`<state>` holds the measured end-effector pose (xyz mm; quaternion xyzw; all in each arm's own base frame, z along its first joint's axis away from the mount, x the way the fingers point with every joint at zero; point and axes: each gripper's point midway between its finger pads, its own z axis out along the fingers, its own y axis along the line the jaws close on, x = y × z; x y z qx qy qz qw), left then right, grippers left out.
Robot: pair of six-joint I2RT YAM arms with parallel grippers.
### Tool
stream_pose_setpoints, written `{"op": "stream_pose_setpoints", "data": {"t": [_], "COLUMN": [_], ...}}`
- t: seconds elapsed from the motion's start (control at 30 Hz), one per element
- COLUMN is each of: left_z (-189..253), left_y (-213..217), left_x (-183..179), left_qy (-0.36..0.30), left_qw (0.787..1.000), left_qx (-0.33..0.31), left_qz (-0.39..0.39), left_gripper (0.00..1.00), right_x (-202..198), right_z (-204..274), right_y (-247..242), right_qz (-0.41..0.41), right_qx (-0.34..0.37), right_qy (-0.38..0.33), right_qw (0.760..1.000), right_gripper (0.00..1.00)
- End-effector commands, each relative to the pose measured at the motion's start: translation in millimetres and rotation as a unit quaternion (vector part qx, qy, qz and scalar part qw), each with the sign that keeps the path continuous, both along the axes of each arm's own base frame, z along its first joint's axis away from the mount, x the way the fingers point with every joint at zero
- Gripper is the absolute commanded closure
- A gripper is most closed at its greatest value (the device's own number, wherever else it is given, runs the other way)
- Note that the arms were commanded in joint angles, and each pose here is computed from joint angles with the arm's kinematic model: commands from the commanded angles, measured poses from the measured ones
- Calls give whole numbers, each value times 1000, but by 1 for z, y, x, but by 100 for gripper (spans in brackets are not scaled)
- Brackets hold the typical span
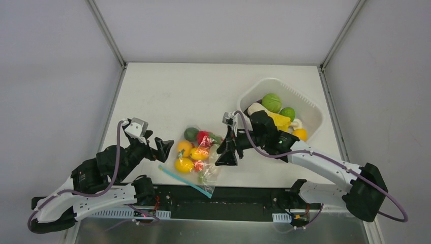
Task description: Place the food in the zip-top bag and seal the zipper
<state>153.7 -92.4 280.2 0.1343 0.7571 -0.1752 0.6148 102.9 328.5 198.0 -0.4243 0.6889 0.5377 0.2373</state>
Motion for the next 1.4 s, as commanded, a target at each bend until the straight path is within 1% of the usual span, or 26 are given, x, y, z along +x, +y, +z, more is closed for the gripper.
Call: {"op": "stream_pose_setpoints", "data": {"t": [0.0,0.07,0.13,0.2,0.27,0.37,0.43,0.47,0.53,0.6,0.7,0.77,0.83,0.9,0.93,1.0,1.07,1.13,1.2,1.37], "left_z": [9,9,10,14,16,20,17,14,17,20,28,28,28,29,29,27,20,14,9,-2], "left_y": [-3,-4,-5,-9,-12,-19,-18,-13,7,21,50,73,84,96,100,105,117,128,128,127], "left_x": [5,7,12,17,26,39,52,58,66,71,80,82,82,80,77,70,62,54,53,56], "left_qy": [-8,-7,-9,-14,-15,-7,17,33,59,62,52,60,67,61,58,53,57,62,69,87], "left_qw": [1000,1000,1000,999,997,994,993,991,983,978,971,961,954,943,938,933,921,907,907,904], "left_qx": [-9,-1,11,29,57,85,93,102,120,128,93,65,26,4,-5,-21,-18,-17,-10,4], "left_qz": [13,17,26,36,53,60,71,83,123,151,215,262,290,328,342,355,386,417,415,418], "left_gripper": [1,1,1,1,1,1,1,0,0,0,0,0,0,0,0,0,0,0,0,0], "right_x": [-18,-10,14,40,70,117,138,146,155,162,172,177,182,188,189,187,187,187,188,188], "right_z": [84,119,149,169,177,168,157,151,144,140,133,124,111,99,95,90,84,75,65,56], "right_y": [-6,-14,-30,-50,-74,-115,-142,-155,-178,-202,-230,-240,-248,-256,-258,-251,-242,-235,-232,-229], "right_qz": [44,-1,-96,-201,-307,-466,-542,-571,-613,-650,-692,-698,-701,-707,-708,-694,-677,-668,-664,-666], "right_qx": [110,146,164,171,162,107,62,40,13,3,-5,-25,-50,-61,-57,-43,-36,-36,-39,-29], "right_qy": [-72,-133,-195,-233,-250,-246,-242,-238,-227,-217,-201,-185,-160,-133,-121,-104,-93,-81,-68,-55], "right_qw": [990,980,962,936,904,843,802,784,757,728,694,691,693,691,694,711,729,739,743,744], "right_gripper": [27,24,15,8,4,1,0,0,0,0,0,0,0,0,0,0,0,0,0,0]}}
